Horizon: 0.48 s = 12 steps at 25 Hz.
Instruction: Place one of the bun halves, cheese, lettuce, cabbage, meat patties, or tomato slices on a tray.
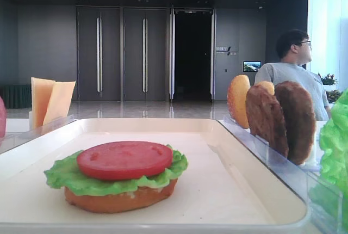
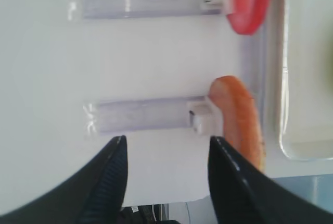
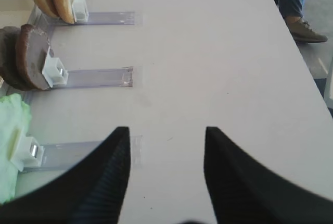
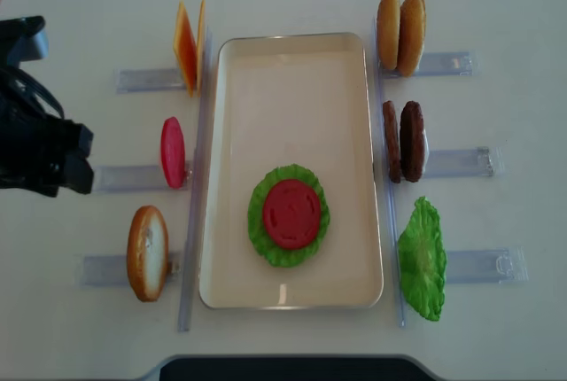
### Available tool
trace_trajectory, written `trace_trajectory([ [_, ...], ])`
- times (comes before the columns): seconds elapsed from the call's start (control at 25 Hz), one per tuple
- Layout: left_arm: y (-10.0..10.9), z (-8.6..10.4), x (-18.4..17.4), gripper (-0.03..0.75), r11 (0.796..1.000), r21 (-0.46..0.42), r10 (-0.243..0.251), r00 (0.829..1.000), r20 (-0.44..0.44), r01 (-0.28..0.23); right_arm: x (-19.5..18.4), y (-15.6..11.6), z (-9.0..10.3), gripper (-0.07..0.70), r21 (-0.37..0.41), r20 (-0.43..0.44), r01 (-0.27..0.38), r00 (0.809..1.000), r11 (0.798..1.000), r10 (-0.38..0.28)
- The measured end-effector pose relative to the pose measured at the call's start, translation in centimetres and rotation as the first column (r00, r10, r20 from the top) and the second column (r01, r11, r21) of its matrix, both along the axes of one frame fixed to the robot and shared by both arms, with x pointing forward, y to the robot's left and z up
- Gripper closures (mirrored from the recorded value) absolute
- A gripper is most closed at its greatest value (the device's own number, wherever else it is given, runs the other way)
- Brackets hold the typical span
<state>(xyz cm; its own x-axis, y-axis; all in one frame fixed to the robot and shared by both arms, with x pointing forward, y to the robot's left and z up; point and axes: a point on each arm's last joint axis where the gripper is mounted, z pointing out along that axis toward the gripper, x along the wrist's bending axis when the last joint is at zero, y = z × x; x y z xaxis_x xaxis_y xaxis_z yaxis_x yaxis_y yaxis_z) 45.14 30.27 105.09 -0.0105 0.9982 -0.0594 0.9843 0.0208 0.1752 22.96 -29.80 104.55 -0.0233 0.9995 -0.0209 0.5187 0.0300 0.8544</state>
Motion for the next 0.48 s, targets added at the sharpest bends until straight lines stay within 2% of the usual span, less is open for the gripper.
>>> trace_trajectory([
  [0.08,0.9,0.0,-0.1,0.333,0.999,0.012,0.035,0.999,-0.004,-0.035,0.0,0.0,0.0,0.285,0.0,0.0,0.0,1.0,1.0,0.0],
  [0.36,1.2,0.0,-0.4,0.333,0.999,0.029,0.035,0.999,-0.029,-0.034,0.0,0.0,0.0,0.285,0.005,0.0,-0.014,1.0,1.0,0.014],
  [0.48,1.1,0.5,-1.2,0.333,0.999,0.03,0.035,0.999,-0.006,-0.035,0.0,0.0,0.0,0.285,0.006,0.0,-0.014,1.0,1.0,0.014],
])
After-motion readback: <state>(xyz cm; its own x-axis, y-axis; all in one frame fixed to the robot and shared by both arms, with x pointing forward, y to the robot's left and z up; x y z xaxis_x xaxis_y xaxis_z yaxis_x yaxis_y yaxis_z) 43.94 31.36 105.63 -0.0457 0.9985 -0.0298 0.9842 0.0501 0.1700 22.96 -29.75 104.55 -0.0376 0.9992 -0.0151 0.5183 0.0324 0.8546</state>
